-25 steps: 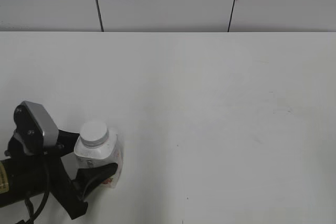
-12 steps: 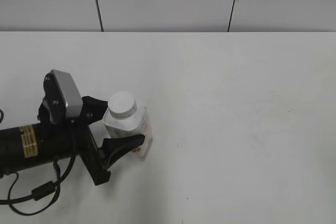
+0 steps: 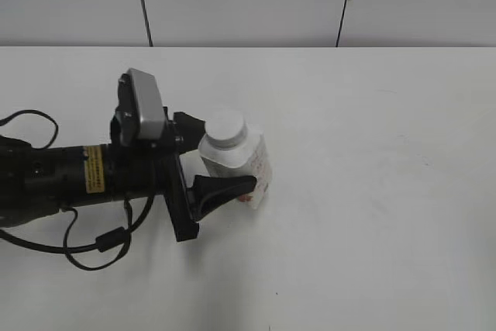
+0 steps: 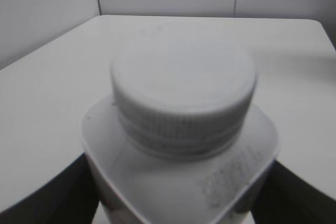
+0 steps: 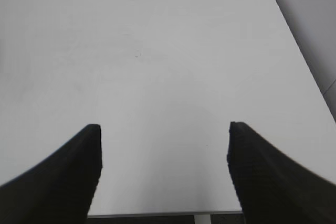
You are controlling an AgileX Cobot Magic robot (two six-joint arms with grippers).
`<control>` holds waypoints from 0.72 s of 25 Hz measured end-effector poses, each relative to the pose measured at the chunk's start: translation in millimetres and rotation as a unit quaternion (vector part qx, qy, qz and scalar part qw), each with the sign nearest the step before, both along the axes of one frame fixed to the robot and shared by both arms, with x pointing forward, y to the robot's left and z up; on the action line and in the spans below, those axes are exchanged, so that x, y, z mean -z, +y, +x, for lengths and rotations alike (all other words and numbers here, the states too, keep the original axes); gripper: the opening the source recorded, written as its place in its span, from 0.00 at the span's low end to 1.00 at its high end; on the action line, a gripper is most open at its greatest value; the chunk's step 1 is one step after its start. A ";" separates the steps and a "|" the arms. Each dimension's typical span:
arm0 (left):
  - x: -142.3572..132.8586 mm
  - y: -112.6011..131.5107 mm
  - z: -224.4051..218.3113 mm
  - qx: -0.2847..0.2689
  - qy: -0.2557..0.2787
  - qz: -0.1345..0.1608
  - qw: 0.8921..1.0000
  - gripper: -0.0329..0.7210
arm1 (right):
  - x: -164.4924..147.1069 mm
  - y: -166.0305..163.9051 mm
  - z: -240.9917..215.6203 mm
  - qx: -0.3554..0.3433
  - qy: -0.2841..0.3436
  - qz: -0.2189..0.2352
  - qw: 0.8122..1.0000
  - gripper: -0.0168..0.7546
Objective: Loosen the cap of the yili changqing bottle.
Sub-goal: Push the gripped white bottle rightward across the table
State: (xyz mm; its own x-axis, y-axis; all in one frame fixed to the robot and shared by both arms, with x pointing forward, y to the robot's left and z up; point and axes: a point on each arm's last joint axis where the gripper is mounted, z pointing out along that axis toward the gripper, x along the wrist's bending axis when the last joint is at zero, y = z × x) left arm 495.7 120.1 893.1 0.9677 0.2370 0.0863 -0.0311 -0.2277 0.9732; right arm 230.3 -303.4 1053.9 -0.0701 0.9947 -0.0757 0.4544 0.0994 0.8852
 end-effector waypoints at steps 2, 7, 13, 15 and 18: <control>6.1 -9.1 0.1 0.023 0.002 0.004 1.000 0.70 | 0.0 0.0 0.0 0.000 0.000 0.000 1.000 0.78; 19.1 -25.2 4.5 0.071 0.008 0.012 0.997 0.70 | 0.0 0.0 0.0 0.000 0.000 0.000 1.000 0.78; 25.4 -25.5 14.3 0.033 0.041 0.033 0.998 0.70 | 0.0 0.0 0.0 0.000 0.000 0.000 1.000 0.78; 29.5 -23.2 18.5 0.003 0.056 0.053 0.997 0.70 | 0.0 0.0 0.0 0.000 0.000 0.000 1.000 0.78; 33.1 -21.1 21.0 -0.016 0.066 0.072 0.995 0.70 | 0.0 0.0 0.0 0.000 0.000 0.000 1.000 0.78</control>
State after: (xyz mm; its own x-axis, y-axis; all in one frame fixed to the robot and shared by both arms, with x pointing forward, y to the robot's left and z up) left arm 516.7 98.9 860.1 0.9649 0.2627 -0.0050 0.1038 -0.3635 0.9258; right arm 230.3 -303.4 1053.9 -0.0701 0.9947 -0.0757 0.4544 0.0994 0.8852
